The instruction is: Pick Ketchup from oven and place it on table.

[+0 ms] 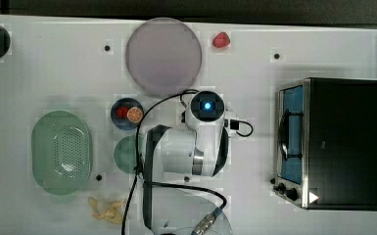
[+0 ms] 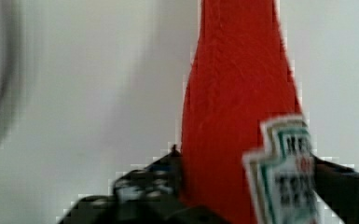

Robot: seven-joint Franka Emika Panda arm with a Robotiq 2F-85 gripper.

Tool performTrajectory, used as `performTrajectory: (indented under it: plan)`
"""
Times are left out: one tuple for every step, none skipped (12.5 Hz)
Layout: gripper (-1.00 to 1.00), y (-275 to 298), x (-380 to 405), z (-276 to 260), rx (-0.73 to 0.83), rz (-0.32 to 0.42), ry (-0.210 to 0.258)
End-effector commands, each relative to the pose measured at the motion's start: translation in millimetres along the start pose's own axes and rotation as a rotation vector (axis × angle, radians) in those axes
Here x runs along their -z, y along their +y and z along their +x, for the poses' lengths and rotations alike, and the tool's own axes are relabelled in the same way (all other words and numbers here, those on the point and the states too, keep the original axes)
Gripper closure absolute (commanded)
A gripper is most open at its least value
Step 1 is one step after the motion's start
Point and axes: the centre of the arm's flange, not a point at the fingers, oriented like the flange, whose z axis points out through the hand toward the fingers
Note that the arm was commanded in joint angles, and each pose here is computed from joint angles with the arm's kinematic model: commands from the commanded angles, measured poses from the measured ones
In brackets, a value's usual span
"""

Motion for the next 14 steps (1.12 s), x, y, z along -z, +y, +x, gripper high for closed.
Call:
performTrajectory:
  plan:
    - [-1.0,-14,45,6,-0.01,0.086,0.069]
    - [-1.0,-18,70,8,-0.008,0.122,0.094]
    - [-1.0,-21,104,11,-0.007,0.169,0.126]
    - [-1.0,-23,140,12,-0.005,0.21,0.151]
    - [-1.0,-23,174,11,-0.002,0.235,0.161]
    - [-1.0,-20,204,9,0.001,0.25,0.162]
    - [-1.0,-18,234,7,0.005,0.26,0.161]
    - [-1.0,-16,265,5,0.009,0.272,0.164]
    - [-1.0,-13,295,4,0.013,0.282,0.169]
    - [-1.0,-7,319,1,0.014,0.278,0.16]
    - [-1.0,-3,342,-2,0.017,0.276,0.153]
    - [-1.0,-1,363,-6,0.024,0.276,0.152]
    - [-1.0,1,381,-10,0.03,0.267,0.142]
    - [-1.0,5,396,-14,0.034,0.253,0.128]
